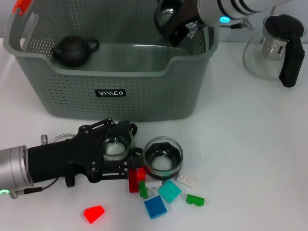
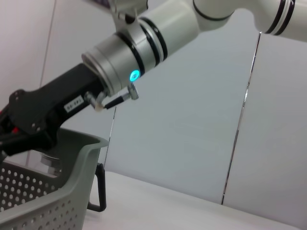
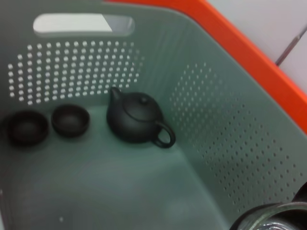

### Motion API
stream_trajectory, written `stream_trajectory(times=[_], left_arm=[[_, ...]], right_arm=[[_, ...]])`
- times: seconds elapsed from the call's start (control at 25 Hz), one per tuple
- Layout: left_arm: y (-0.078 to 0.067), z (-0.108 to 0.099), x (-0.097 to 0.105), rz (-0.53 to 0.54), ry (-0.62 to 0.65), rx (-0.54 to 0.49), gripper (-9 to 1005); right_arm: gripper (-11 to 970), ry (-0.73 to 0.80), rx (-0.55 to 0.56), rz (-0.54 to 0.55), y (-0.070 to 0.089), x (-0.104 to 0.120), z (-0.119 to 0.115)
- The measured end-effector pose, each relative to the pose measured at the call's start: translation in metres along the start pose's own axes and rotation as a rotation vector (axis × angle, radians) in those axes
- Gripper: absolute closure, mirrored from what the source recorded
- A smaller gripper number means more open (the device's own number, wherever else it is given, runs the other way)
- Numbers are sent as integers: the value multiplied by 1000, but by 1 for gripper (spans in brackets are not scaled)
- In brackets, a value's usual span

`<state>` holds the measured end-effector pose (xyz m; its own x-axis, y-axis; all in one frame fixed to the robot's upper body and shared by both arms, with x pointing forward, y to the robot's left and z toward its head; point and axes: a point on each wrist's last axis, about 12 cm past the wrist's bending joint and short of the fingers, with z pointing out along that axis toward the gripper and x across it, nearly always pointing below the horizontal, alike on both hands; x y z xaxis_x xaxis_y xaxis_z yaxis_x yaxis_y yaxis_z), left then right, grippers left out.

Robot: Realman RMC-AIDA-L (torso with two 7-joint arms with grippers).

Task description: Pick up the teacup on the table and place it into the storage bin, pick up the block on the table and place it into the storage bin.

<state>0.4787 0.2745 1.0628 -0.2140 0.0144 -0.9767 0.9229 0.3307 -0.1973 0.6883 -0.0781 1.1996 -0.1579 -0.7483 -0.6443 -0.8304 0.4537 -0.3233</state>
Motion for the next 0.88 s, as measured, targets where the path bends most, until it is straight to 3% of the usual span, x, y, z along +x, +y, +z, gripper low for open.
stream_trajectory(times=[0.88], left_arm=[[-2, 0, 3, -14, -10, -1, 64]], right_arm=[[904, 30, 10, -24, 3, 8, 10]])
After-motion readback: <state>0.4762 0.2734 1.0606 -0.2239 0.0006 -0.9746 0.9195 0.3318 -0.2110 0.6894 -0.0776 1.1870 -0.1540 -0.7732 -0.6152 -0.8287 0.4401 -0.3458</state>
